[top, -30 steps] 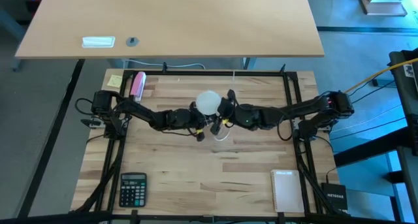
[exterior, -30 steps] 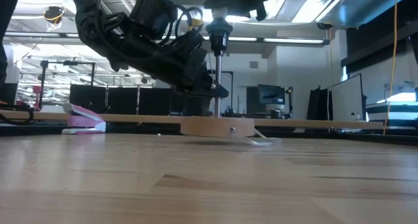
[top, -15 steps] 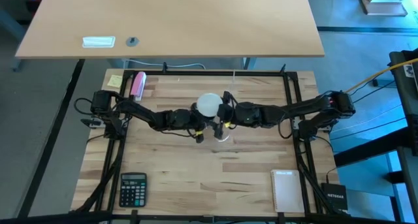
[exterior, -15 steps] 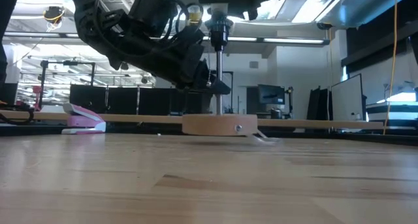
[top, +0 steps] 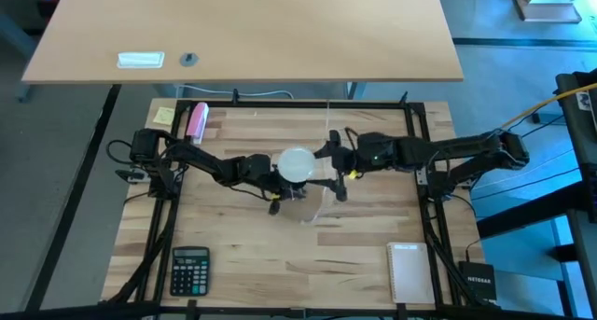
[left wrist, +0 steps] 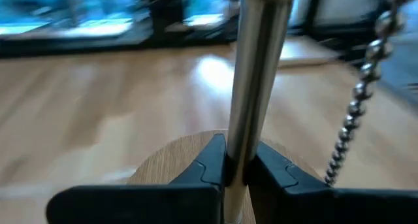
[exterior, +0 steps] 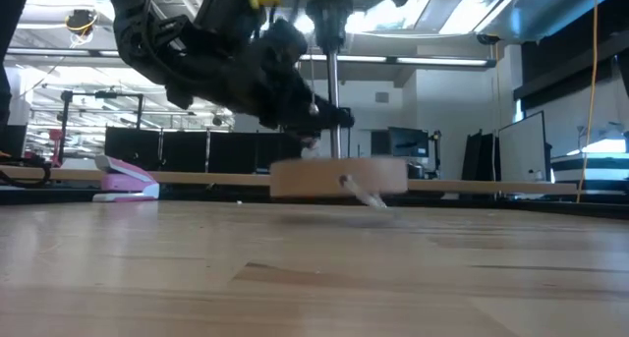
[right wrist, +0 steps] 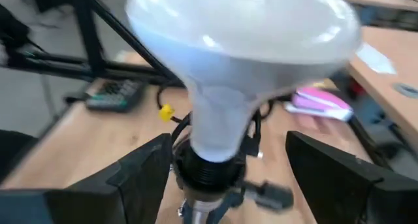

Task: Screw lightbulb
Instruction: Insert the white lightbulb into the brown lamp

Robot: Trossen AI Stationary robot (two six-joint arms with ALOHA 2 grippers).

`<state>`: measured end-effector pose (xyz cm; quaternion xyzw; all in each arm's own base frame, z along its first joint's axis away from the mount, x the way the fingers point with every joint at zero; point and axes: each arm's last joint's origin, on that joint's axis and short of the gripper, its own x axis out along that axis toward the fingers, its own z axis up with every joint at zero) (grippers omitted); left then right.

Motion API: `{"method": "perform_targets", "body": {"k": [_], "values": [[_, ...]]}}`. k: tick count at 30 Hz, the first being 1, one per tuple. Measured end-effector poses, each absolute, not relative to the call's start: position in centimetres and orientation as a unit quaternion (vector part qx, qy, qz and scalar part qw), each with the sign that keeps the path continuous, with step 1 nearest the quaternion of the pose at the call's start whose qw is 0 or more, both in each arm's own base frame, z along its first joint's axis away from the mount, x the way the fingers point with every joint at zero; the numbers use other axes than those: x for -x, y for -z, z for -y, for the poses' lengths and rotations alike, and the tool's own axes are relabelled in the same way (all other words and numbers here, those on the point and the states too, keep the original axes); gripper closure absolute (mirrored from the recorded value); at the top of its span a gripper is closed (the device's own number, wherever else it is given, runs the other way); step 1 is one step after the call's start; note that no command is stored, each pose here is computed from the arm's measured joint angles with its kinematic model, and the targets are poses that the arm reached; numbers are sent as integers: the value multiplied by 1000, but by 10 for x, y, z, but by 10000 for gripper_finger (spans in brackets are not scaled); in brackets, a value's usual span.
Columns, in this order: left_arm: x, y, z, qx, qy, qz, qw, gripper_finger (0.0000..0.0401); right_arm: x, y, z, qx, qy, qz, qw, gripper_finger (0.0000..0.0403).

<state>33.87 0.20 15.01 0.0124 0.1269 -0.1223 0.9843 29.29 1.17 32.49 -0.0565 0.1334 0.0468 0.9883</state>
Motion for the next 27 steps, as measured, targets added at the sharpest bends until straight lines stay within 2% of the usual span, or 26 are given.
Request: {"method": "perform_targets", "body": {"k": [6,13,18,22,27], "values": [[-344,-159,5,1,223,-108,969,374,-307,-323,2,30,-124,-88,988,98],[-346,-163,9,5,255,-103,961,374,-331,-311,9,-32,-248,-40,967,98],[-345,-163,9,6,261,-103,960,374,-339,-307,11,-41,-266,-22,963,102],[-345,-162,9,9,261,-104,960,374,-341,-305,11,-42,-267,-18,963,130],[-345,-162,8,13,260,-109,959,374,-341,-305,10,-41,-266,-16,963,196]]}}
